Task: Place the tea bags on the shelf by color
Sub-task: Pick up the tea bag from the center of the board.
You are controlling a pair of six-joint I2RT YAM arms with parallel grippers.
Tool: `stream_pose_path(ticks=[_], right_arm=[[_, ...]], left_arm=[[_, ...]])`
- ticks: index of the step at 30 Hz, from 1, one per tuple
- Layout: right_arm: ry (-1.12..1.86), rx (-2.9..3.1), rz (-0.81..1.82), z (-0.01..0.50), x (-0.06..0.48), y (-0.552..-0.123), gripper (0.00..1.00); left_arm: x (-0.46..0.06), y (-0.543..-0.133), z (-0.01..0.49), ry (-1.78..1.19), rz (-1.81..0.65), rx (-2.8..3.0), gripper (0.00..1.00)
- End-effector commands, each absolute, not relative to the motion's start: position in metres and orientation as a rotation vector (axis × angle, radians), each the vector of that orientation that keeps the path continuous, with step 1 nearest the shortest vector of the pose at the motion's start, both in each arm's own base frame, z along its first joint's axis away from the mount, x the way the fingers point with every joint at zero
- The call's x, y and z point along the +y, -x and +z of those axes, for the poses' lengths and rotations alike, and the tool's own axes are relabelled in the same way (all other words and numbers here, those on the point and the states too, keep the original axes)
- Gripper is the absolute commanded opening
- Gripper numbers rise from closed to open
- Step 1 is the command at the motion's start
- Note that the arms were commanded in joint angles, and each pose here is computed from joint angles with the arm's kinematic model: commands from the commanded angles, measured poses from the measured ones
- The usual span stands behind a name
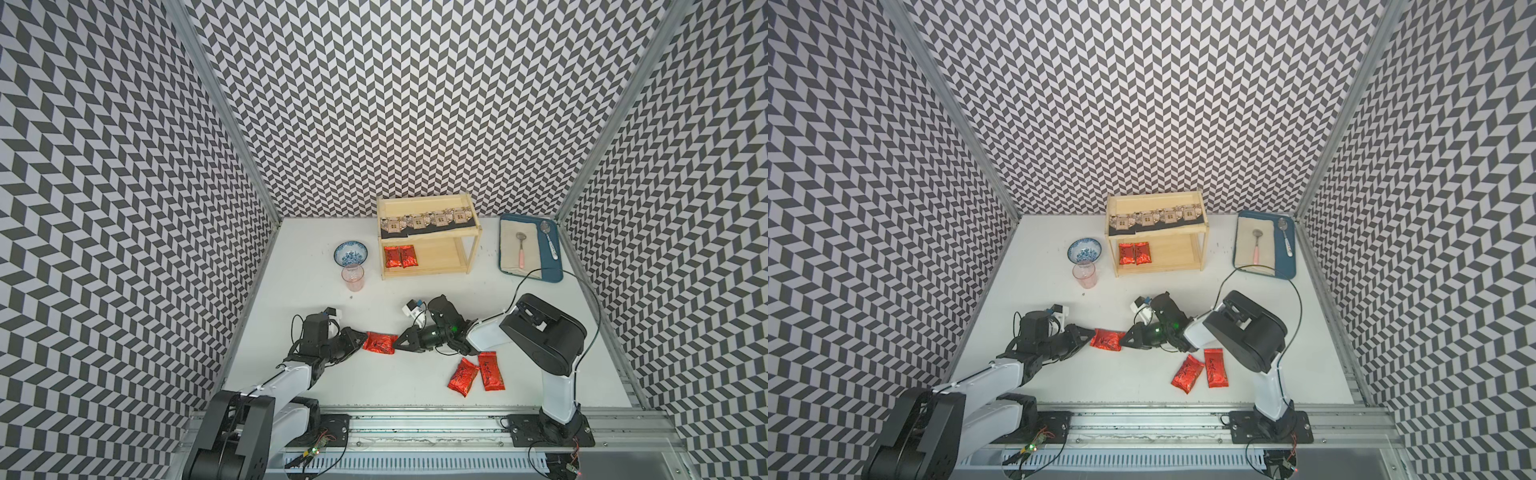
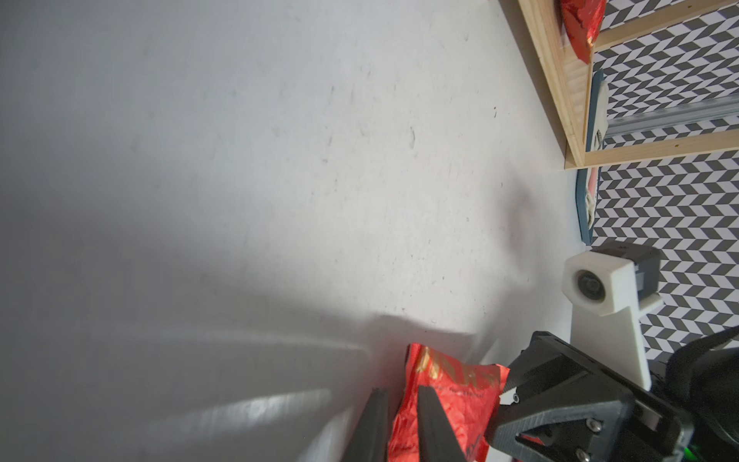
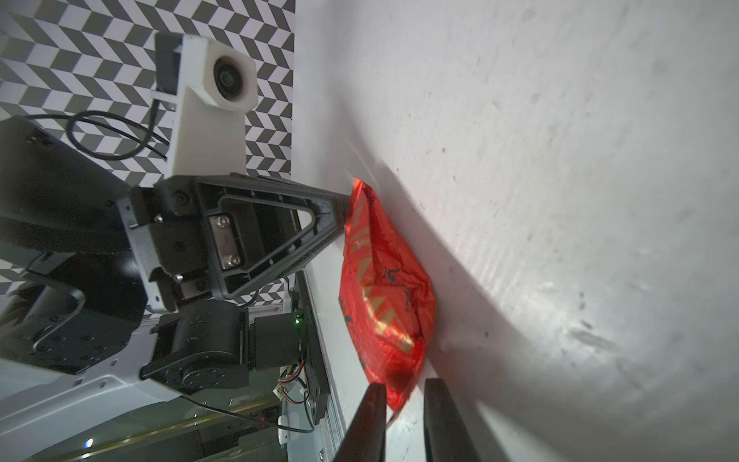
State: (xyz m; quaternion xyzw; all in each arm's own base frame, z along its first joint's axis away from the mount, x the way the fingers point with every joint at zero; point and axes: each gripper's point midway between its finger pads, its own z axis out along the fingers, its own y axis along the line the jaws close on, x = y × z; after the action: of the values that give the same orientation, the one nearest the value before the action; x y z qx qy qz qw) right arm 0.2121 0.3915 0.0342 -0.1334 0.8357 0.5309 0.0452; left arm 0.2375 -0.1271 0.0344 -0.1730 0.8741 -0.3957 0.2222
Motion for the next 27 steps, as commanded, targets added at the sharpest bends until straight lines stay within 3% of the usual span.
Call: stream_pose_path(ticks=[1,8,27], right_arm=[[0.41,2.499,1.657,0.041,0.397,-0.22,0.17],[0.402,2.477,1.69,0.045,0.394,-0.221,0.0],[0.524,2.395,1.782,0.076,0.357,-0.226,0.0]], left_arm=[[-0.129,-0.238,0.036,0.441,-1.095,2.403,0.18],[-0.13,-0.239,0.04,0.428,-1.101,2.391,0.18],[-0.154,-0.239,0.089,0.226,-1.287,2.203,0.27]])
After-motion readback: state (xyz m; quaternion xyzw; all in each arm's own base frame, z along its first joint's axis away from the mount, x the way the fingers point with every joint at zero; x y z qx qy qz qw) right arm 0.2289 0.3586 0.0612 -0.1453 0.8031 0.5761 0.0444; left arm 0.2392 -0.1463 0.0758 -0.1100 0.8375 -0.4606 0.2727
